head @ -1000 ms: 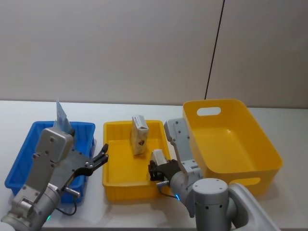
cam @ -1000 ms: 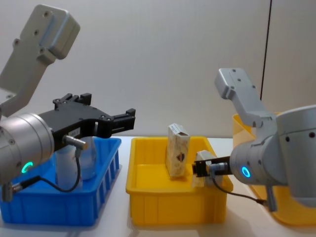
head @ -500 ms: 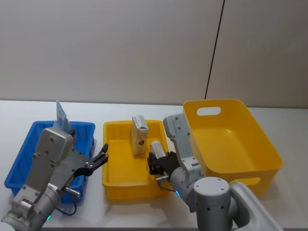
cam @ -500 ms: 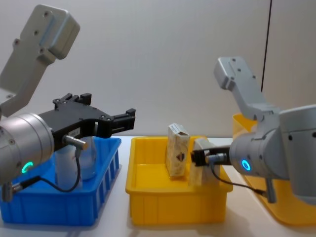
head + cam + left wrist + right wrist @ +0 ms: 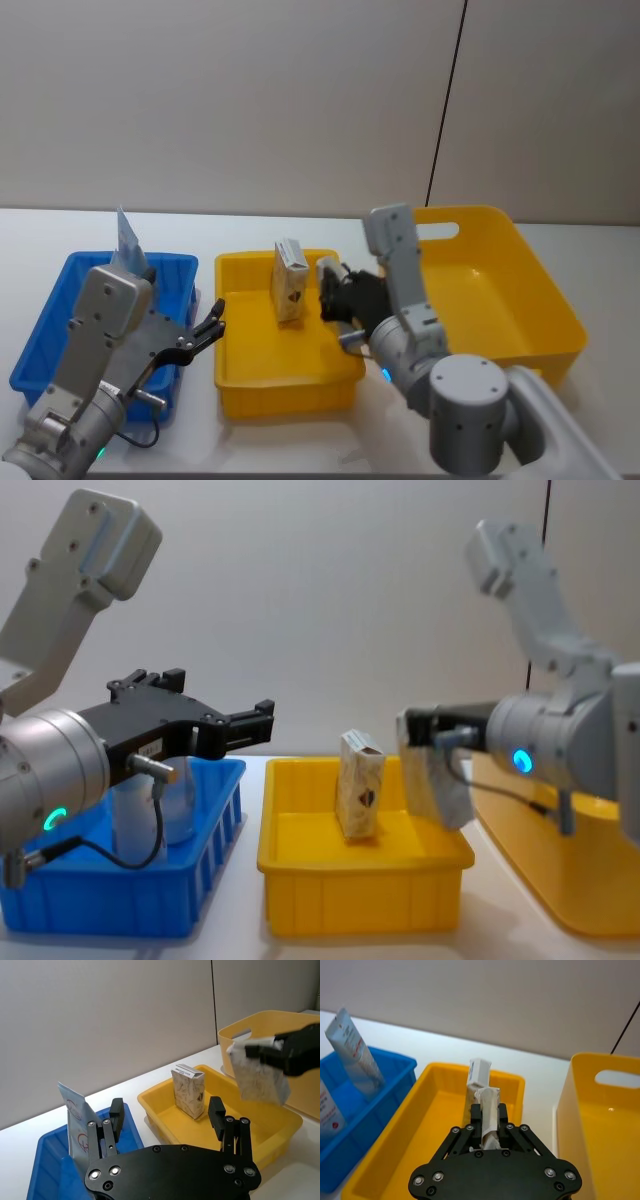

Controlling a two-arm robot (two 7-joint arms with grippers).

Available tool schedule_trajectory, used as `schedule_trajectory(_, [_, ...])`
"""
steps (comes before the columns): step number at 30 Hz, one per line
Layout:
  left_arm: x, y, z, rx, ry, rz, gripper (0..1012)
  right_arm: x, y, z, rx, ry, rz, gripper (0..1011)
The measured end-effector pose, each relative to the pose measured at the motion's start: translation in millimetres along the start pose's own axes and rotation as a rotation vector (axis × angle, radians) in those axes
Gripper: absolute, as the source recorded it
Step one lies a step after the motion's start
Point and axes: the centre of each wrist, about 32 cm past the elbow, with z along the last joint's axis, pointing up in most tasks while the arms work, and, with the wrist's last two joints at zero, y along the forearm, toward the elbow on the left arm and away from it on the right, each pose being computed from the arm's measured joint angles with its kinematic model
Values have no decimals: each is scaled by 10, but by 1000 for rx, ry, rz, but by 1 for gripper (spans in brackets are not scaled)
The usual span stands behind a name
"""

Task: Bimanual collaborative sorting of washing and personal care products

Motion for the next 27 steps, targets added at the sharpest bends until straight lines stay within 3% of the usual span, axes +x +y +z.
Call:
schedule_trajectory(8, [0,0,0,0,0,0,1001,246,-101,175,112,-12,-47,26])
schedule_trajectory(18, [0,0,0,0,0,0,1001,532,-248,355,198,-56,-150,15])
schedule_trajectory(27, [0,0,0,0,0,0,1001,741,-353,428,216,-113,-243,15])
